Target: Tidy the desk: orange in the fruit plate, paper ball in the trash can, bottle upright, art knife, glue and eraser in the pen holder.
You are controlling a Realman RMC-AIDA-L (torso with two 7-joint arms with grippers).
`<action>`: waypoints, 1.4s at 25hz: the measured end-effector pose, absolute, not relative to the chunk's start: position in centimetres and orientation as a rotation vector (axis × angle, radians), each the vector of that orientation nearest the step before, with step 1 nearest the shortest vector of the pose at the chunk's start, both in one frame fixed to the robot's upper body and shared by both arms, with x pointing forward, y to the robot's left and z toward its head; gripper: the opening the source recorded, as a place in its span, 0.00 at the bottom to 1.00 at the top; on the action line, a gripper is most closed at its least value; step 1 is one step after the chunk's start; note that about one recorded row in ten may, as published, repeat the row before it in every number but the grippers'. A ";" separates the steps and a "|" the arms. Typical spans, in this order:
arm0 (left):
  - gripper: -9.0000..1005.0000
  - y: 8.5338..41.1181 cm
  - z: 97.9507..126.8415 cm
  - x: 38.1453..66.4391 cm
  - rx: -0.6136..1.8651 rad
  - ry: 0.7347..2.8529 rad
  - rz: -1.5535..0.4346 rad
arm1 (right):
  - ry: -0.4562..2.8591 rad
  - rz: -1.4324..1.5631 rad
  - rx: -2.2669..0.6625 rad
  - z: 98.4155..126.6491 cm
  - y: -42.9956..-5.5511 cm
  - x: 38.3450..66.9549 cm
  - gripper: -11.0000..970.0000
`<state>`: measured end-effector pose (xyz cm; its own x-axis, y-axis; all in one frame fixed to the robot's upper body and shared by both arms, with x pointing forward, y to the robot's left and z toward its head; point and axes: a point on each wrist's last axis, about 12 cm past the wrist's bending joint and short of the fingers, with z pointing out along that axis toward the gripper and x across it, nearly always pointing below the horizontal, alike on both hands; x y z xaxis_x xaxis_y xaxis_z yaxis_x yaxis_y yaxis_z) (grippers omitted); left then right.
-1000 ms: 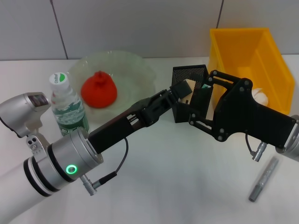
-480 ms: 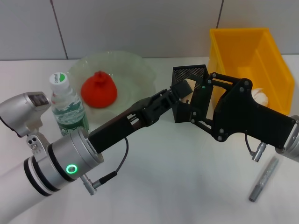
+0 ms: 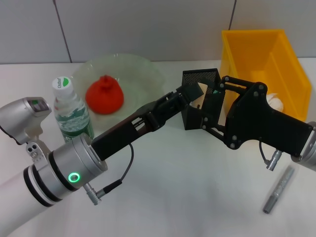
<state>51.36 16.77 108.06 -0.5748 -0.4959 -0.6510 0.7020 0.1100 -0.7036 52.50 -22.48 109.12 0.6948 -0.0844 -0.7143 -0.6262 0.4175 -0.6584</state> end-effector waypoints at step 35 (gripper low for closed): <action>0.70 21.1 106.5 50.5 0.849 1.385 -1.176 | 1.195 0.726 -0.486 109.4 -27.7 53.6 0.43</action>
<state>50.55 21.07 106.52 -0.1663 -0.1159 -0.9792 0.9474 0.2566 -0.1912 53.56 -27.66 109.39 0.1884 0.2474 -0.9504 -0.7298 0.6828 0.0331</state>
